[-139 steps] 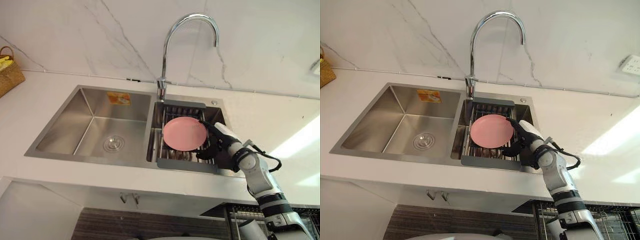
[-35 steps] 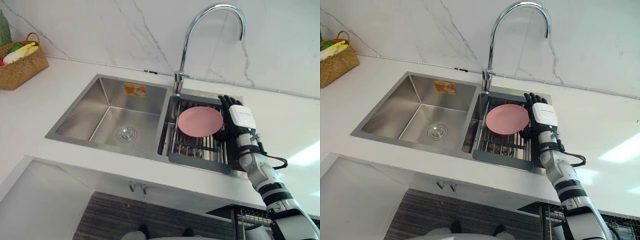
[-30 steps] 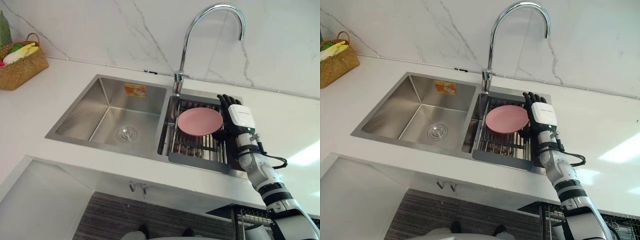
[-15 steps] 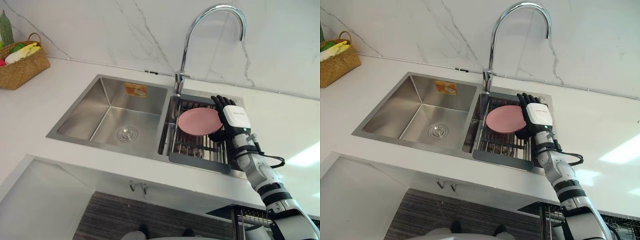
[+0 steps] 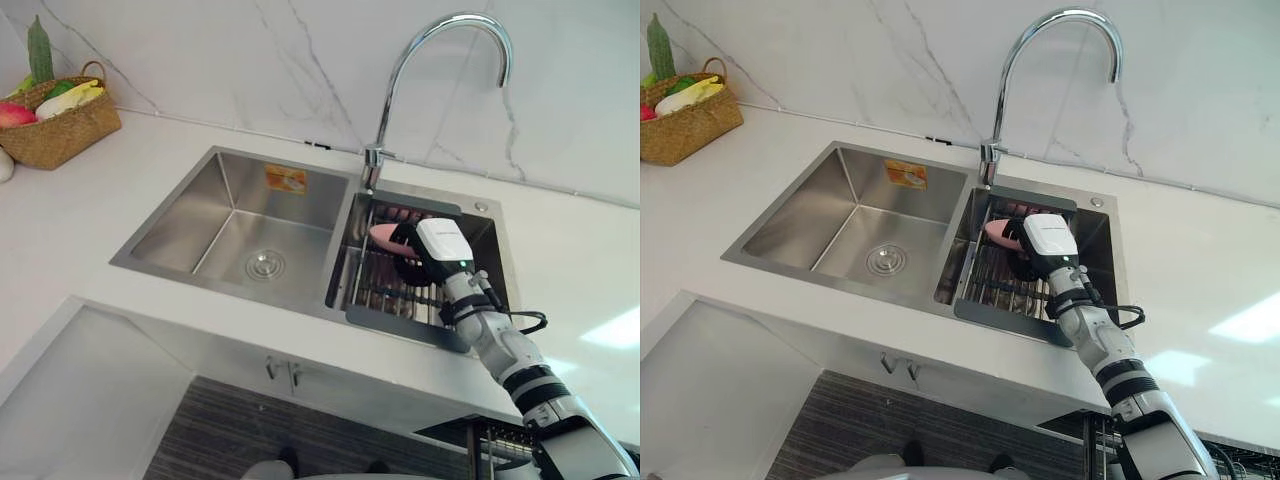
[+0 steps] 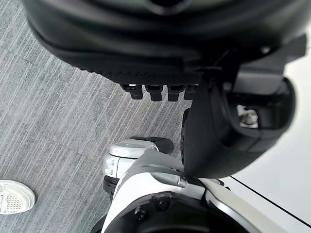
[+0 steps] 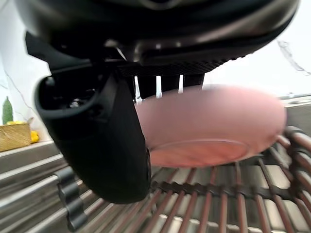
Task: Walk over to the sink, pick up the cup, carry it to the dishwasher, place the cup inside the dishwasher, then close the dishwasher door
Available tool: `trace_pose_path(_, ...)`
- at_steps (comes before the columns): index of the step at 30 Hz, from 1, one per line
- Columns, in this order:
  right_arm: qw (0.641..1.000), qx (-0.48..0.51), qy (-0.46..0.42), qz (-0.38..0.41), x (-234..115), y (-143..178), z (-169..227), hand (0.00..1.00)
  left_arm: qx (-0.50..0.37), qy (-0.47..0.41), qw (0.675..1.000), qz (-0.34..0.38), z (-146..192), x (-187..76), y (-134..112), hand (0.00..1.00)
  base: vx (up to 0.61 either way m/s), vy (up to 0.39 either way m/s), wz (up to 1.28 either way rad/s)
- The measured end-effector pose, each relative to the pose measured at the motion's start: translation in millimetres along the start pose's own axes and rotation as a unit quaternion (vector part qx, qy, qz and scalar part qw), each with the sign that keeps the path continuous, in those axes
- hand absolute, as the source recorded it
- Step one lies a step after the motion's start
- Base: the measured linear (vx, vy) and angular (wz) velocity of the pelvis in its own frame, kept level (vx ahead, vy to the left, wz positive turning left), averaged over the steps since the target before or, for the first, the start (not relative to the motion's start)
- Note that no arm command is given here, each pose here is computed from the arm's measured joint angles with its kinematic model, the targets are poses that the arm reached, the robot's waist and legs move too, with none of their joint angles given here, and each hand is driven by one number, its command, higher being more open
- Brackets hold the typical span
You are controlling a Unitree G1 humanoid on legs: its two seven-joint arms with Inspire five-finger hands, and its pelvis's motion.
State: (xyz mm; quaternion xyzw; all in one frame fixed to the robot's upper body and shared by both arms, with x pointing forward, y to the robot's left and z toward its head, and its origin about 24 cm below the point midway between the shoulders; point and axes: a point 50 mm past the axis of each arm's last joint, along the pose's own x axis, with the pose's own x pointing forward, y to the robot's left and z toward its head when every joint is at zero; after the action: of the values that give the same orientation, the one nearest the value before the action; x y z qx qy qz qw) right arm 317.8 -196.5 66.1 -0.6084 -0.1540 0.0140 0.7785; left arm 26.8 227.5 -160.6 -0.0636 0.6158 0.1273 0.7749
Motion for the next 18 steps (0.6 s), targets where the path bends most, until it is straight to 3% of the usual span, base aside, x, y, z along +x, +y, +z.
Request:
trace_pose_path(11,0.999,-0.014,-0.019,-0.022,7,-6,5,0.0,0.002,-0.006,1.0,-0.002,1,0,1,1.0,0.0,0.0,0.0)
trace_pose_path(18,0.995,-0.009,-0.047,-0.086,11,-24,13,0.0,0.004,-0.007,1.0,-0.001,-1,-1,2,1.0,0.0,0.001,-0.06)
